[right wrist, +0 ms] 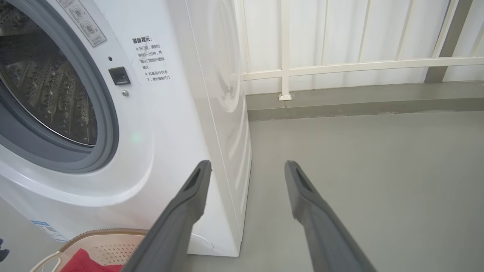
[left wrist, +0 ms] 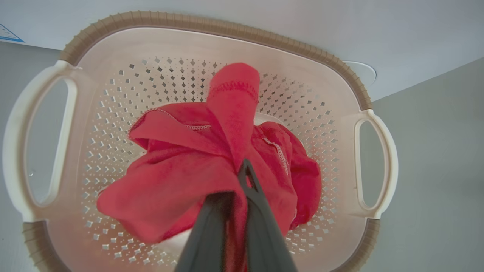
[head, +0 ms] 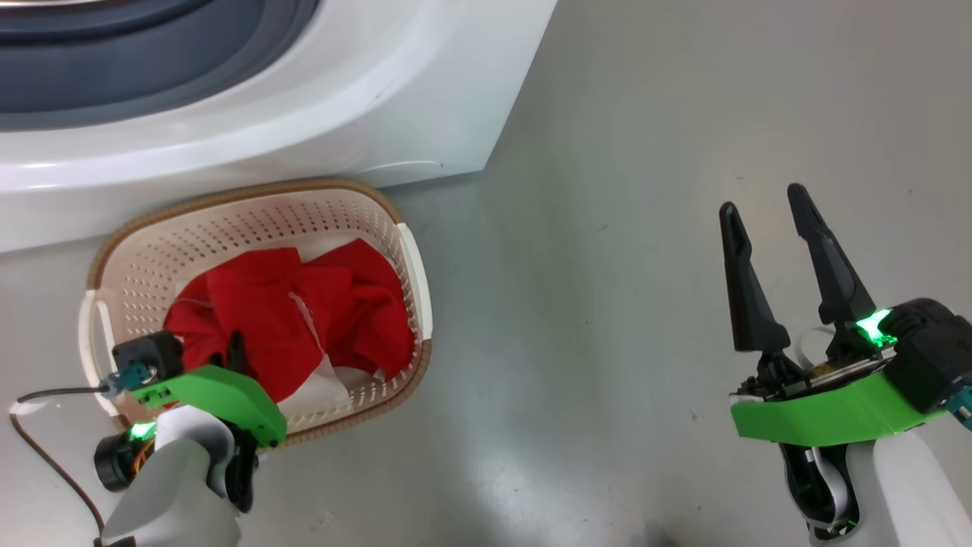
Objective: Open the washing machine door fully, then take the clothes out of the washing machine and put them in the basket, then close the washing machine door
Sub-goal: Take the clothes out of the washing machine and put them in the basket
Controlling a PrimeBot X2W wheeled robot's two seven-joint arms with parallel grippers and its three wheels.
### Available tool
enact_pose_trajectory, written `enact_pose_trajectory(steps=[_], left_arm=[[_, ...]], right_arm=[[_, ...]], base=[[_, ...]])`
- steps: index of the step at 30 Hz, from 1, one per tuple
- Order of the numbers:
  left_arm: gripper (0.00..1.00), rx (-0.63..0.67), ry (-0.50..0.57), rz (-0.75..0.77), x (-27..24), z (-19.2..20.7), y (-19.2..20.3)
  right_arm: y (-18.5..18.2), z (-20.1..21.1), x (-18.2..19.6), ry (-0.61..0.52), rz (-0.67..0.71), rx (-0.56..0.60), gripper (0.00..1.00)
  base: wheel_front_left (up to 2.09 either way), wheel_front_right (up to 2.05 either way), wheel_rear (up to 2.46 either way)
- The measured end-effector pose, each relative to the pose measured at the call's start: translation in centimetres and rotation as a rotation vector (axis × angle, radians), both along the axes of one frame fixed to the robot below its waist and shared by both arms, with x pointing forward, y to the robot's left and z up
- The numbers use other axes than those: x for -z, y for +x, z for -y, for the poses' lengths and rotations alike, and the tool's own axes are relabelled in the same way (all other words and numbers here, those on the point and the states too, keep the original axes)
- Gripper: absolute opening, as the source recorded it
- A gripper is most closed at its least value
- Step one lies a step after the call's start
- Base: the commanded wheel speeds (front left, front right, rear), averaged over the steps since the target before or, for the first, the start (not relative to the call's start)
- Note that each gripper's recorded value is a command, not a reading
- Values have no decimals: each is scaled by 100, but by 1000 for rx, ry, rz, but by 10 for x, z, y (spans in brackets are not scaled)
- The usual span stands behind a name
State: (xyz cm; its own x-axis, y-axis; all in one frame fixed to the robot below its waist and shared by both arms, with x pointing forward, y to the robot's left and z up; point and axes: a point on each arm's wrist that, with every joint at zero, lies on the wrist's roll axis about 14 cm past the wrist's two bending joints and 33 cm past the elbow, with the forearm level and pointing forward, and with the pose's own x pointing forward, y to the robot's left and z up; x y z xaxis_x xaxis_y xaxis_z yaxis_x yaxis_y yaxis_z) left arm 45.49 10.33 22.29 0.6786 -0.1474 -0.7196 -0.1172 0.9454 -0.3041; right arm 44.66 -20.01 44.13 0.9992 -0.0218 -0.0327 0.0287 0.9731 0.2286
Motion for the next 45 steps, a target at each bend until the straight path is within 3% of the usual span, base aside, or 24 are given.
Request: enact_pose_trajectory(steps=[12, 13, 14, 15, 16, 32, 45], left_arm=[[0, -6, -5, -89, 20, 1, -17], [9, -7, -6, -93, 21, 1, -17], [35, -6, -6, -97, 22, 1, -18], [93, -4, -7, -103, 23, 1, -19], [100, -2, -7, -107, 23, 2, -20], [100, -46, -26, 2, -13, -2, 0], [100, -18, -66, 288, -90, 2, 20]], right_arm=[[4, -3, 12, 2, -24, -8, 100], [4, -3, 12, 3, -25, -9, 100], [5, -3, 13, 3, -26, -10, 100], [6, -4, 12, 3, -23, -12, 100], [8, -4, 11, 3, -17, -13, 100], [7, -9, -9, 13, 32, -24, 100], [-9, -7, -23, 20, 46, -14, 100]], base=[[0, 0, 0], [0, 0, 0], [0, 0, 0], [0, 0, 0], [0, 0, 0], [0, 0, 0], [0, 0, 0]])
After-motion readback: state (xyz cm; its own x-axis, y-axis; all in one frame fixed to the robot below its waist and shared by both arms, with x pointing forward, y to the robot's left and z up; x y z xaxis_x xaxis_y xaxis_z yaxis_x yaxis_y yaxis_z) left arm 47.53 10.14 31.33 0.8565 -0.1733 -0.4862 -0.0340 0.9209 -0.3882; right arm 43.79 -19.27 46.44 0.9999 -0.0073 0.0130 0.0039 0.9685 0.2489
